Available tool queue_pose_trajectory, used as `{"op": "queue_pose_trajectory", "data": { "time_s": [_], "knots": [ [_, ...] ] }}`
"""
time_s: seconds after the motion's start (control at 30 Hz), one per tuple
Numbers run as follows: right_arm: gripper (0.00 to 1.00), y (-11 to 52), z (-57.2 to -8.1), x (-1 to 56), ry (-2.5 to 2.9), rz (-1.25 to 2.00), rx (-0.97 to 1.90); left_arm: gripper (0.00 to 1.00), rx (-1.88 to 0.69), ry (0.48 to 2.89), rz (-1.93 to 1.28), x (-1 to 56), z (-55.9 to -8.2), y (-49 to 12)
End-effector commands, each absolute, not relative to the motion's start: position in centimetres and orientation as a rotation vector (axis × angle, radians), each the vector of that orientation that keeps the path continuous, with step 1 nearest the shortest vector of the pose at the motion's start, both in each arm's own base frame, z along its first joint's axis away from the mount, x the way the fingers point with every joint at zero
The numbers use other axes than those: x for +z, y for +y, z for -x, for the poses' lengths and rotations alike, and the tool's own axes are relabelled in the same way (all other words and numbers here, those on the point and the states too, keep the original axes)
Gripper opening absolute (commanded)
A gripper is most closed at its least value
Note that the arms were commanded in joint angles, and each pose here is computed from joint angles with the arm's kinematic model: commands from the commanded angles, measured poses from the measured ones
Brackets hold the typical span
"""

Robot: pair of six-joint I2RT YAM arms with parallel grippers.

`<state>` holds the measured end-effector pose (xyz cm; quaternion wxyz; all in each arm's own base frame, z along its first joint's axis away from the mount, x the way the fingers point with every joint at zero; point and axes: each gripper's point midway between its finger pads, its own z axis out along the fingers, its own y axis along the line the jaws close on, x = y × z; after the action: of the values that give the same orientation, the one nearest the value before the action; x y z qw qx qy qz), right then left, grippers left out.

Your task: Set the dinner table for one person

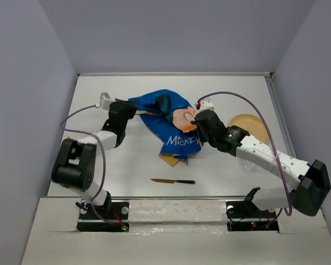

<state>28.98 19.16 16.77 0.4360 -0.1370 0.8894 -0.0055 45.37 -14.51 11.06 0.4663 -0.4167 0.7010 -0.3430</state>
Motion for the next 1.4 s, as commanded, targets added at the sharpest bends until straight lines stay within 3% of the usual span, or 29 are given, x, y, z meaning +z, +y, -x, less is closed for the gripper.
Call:
{"op": "queue_pose_trajectory", "data": {
  "time_s": [0.0, 0.13, 0.4, 0.53, 0.77, 0.93, 1.17, 1.27, 1.37],
  "knots": [
    [0.00, 18.2, -31.7, 25.8, 1.993, 0.158, 0.006, 0.00, -0.785, 1.397, 0.771, 27.9, -44.5, -8.9],
    [0.00, 16.5, -31.8, 32.8, 1.851, 0.057, 0.035, 0.00, -0.740, 1.238, 0.674, 37.3, -40.0, -4.7],
    [0.00, 13.9, -29.6, 43.7, 1.629, 0.002, 0.140, 0.00, -0.740, 1.175, 0.609, 42.2, -35.9, -1.2],
    [0.00, 13.3, -30.8, 44.6, 1.599, -0.005, 0.098, 0.00, -0.735, 1.173, 0.610, 42.7, -36.5, -0.4],
    [0.00, 9.6, -40.7, 42.6, 1.632, -0.065, 0.089, 0.00, -0.751, 1.241, 0.638, 41.6, -41.8, 0.4],
    [0.00, 7.7, -46.6, 44.7, 1.598, -0.084, 0.084, 0.00, -0.785, 1.219, 0.595, 45.2, -44.7, 0.3],
    [0.00, 6.1, -47.5, 50.4, 1.505, -0.060, 0.058, 0.00, -0.803, 1.190, 0.529, 50.0, -46.0, 0.8],
    [0.00, 6.2, -46.6, 49.1, 1.540, -0.059, 0.075, 0.00, -0.794, 1.191, 0.516, 50.0, -45.2, 0.6],
    [0.00, 6.7, -45.8, 45.7, 1.611, -0.061, 0.112, 0.00, -0.805, 1.252, 0.552, 45.9, -44.6, 0.3]
  ]
}}
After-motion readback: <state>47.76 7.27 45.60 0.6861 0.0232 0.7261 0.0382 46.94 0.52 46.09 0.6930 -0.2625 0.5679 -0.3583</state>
